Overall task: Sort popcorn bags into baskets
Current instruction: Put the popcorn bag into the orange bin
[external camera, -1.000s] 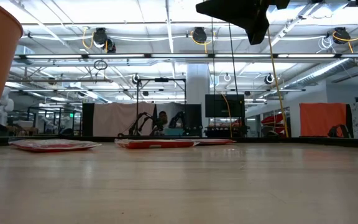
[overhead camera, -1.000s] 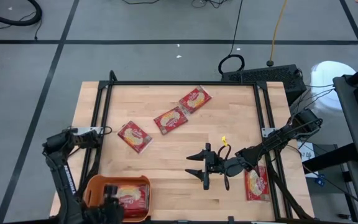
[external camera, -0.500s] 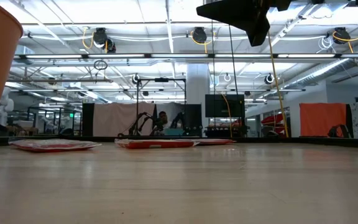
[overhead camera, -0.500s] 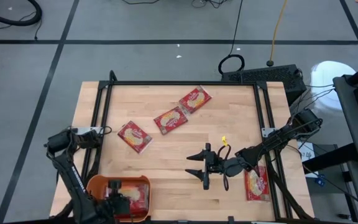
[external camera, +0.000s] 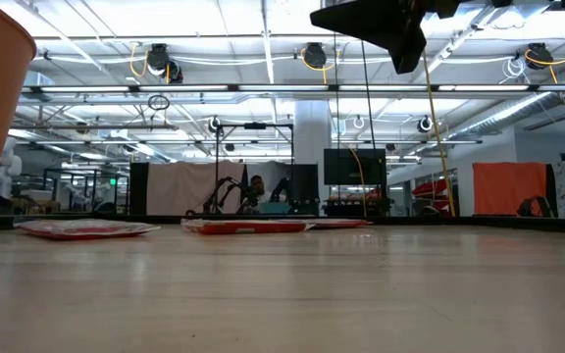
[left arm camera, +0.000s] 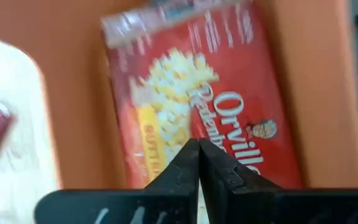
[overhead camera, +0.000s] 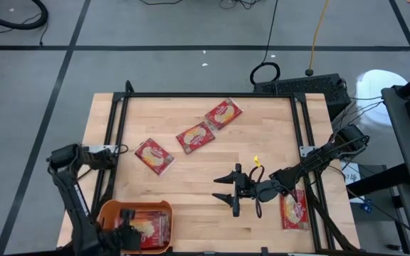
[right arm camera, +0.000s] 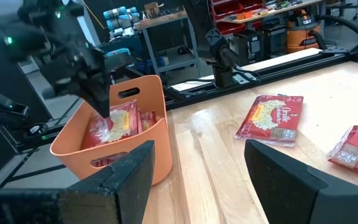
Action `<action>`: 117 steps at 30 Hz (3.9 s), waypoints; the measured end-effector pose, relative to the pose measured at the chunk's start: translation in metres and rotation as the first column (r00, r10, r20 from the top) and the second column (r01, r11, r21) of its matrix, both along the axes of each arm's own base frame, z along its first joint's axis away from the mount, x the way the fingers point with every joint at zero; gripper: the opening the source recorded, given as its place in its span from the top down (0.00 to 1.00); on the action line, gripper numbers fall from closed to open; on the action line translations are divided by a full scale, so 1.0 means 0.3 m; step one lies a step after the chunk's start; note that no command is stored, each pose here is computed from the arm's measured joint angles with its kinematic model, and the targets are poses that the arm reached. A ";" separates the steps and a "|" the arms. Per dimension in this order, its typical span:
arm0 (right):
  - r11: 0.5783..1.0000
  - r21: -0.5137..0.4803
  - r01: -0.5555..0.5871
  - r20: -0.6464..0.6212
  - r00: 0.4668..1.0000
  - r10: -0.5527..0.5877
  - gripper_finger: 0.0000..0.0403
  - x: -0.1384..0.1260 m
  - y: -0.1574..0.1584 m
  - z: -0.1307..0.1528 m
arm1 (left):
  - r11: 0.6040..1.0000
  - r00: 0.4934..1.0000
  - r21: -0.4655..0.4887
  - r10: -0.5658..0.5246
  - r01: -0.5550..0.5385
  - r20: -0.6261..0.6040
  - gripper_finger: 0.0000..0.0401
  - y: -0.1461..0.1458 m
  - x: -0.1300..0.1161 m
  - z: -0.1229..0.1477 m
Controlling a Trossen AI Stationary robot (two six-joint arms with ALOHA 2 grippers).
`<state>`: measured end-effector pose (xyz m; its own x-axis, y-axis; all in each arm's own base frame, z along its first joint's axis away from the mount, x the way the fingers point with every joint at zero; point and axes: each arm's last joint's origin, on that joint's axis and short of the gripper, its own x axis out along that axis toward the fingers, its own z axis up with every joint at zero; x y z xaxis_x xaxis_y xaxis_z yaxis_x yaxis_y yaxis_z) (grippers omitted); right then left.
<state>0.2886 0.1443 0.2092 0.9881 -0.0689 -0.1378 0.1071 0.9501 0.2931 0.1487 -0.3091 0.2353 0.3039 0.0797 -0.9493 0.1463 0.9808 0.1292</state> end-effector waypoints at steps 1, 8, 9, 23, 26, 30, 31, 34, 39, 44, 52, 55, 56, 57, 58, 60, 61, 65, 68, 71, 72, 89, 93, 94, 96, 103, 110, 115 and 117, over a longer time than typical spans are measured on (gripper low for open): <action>1.000 0.002 0.000 0.001 1.000 0.000 0.40 0.000 0.000 0.000 | 1.000 1.000 -0.012 -0.005 0.005 0.015 0.98 0.006 -0.002 0.018; 1.000 0.008 0.001 0.000 1.000 -0.001 0.40 0.000 0.000 0.000 | 1.000 0.986 -0.025 0.000 0.004 0.168 0.95 0.048 -0.007 0.106; 1.000 0.009 0.001 0.000 1.000 -0.001 0.40 0.000 0.000 0.000 | 1.000 0.981 -0.017 0.001 0.003 0.193 0.94 0.052 -0.006 0.113; 0.993 0.053 0.107 0.016 0.994 -0.108 0.40 -0.009 0.005 0.003 | 0.956 0.843 0.284 -0.099 -0.066 0.529 0.95 0.117 0.078 0.152; 0.991 0.064 0.114 0.028 0.993 -0.116 0.40 -0.007 0.016 0.017 | 0.946 0.842 0.315 -0.106 -0.079 0.529 0.95 0.135 0.106 0.154; 0.989 0.091 0.115 -0.043 0.993 -0.112 0.40 0.010 0.049 0.049 | 0.943 0.840 0.322 -0.104 -0.088 0.533 0.99 0.148 0.144 0.156; 0.988 0.094 0.121 -0.083 0.990 -0.114 0.40 0.015 0.059 0.060 | 0.942 0.838 0.325 -0.110 -0.083 0.534 0.99 0.148 0.151 0.157; 0.982 0.109 0.152 -0.218 0.968 -0.125 0.40 0.021 0.091 0.107 | 0.941 0.832 0.334 -0.142 -0.055 0.537 0.98 0.142 0.168 0.160; 0.970 0.121 0.209 -0.386 0.911 -0.148 0.40 -0.017 0.137 0.183 | 0.941 0.804 0.335 -0.236 0.049 0.546 0.96 0.108 0.199 0.148; 0.953 0.208 0.221 -0.476 0.874 -0.099 0.40 -0.060 0.175 0.207 | 0.938 0.780 0.288 -0.324 0.192 0.535 0.99 0.090 0.247 0.102; 0.914 0.305 0.269 -0.708 0.705 0.029 0.48 -0.139 0.204 0.156 | 0.948 0.722 0.208 -0.317 0.240 0.614 0.96 0.175 0.236 0.083; 0.907 0.293 0.304 -0.778 0.627 0.041 0.50 -0.175 0.209 0.142 | 0.961 0.682 0.144 -0.270 0.238 0.679 0.99 0.239 0.202 0.116; 0.905 0.279 0.322 -0.807 0.589 0.039 0.51 -0.189 0.207 0.136 | 0.965 0.667 0.122 -0.249 0.232 0.702 0.99 0.259 0.188 0.129; 0.901 0.265 0.344 -0.838 0.544 0.039 0.52 -0.206 0.206 0.130 | 0.968 0.655 0.104 -0.232 0.229 0.719 0.99 0.278 0.175 0.139; 0.895 0.251 0.369 -0.866 0.499 0.037 0.52 -0.222 0.205 0.125 | 0.970 0.645 0.089 -0.217 0.226 0.733 0.98 0.294 0.162 0.147; 0.877 0.222 0.426 -0.907 0.421 0.025 0.54 -0.252 0.202 0.111 | 0.975 0.632 0.050 -0.180 0.219 0.753 0.96 0.321 0.141 0.156; 0.868 0.207 0.452 -0.922 0.387 0.018 0.54 -0.265 0.201 0.103 | 0.976 0.627 0.032 -0.164 0.216 0.761 0.95 0.332 0.131 0.160; 0.821 0.134 0.555 -0.968 0.252 -0.012 0.57 -0.322 0.200 0.069 | 0.977 0.626 0.007 -0.143 0.215 0.766 0.93 0.352 0.106 0.153; 0.779 0.089 0.621 -0.988 0.153 -0.008 0.59 -0.356 0.198 0.036 | 0.979 0.633 0.015 -0.144 0.205 0.761 0.95 0.358 0.108 0.138; 0.758 0.038 0.651 -0.997 0.076 -0.015 0.60 -0.390 0.194 -0.004 | 0.983 0.638 0.012 -0.128 0.183 0.760 0.97 0.370 0.115 0.123; 0.753 0.020 0.657 -0.998 0.053 -0.019 0.61 -0.401 0.190 -0.020 | 0.985 0.643 0.011 -0.122 0.174 0.756 0.98 0.375 0.118 0.115; 0.605 0.229 0.763 -0.970 0.233 0.074 0.64 -0.419 0.159 -0.241 | 0.988 0.651 0.017 -0.112 0.151 0.751 0.96 0.391 0.131 0.104; 0.602 0.353 0.717 -0.864 0.496 -0.084 0.64 -0.366 0.145 -0.235 | 0.988 0.651 0.019 -0.115 0.153 0.751 0.99 0.391 0.130 0.104; 0.618 0.376 0.691 -0.813 0.566 -0.138 0.64 -0.350 0.139 -0.233 | 0.988 0.650 0.019 -0.115 0.153 0.751 0.99 0.391 0.130 0.104; 0.661 0.381 0.647 -0.731 0.648 -0.212 0.64 -0.325 0.125 -0.233 | 0.988 0.651 0.016 -0.113 0.152 0.751 0.98 0.391 0.130 0.104; 0.822 0.349 0.450 -0.678 0.727 -0.111 0.64 -0.255 0.119 -0.198 | 0.990 0.653 -0.012 -0.083 0.140 0.752 0.94 0.391 0.130 0.104; 0.984 0.153 0.097 -0.650 0.760 0.026 0.64 -0.241 0.171 -0.146 | 0.991 0.654 -0.022 -0.073 0.135 0.753 0.97 0.391 0.131 0.104; 0.995 -0.030 -0.100 -0.695 0.717 0.051 0.64 -0.273 0.193 -0.171 | 0.991 0.654 -0.022 -0.070 0.132 0.753 0.99 0.393 0.133 0.104; 0.992 -0.061 -0.109 -0.717 0.696 0.033 0.64 -0.280 0.191 -0.186 | 0.991 0.655 -0.022 -0.070 0.131 0.753 0.97 0.394 0.133 0.104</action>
<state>0.2045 0.2016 0.1535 0.5979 -0.0526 -0.7999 0.1787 0.9815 0.0690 0.1886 -0.1911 0.2663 0.9163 -0.0491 -0.3975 0.1278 0.9764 0.1739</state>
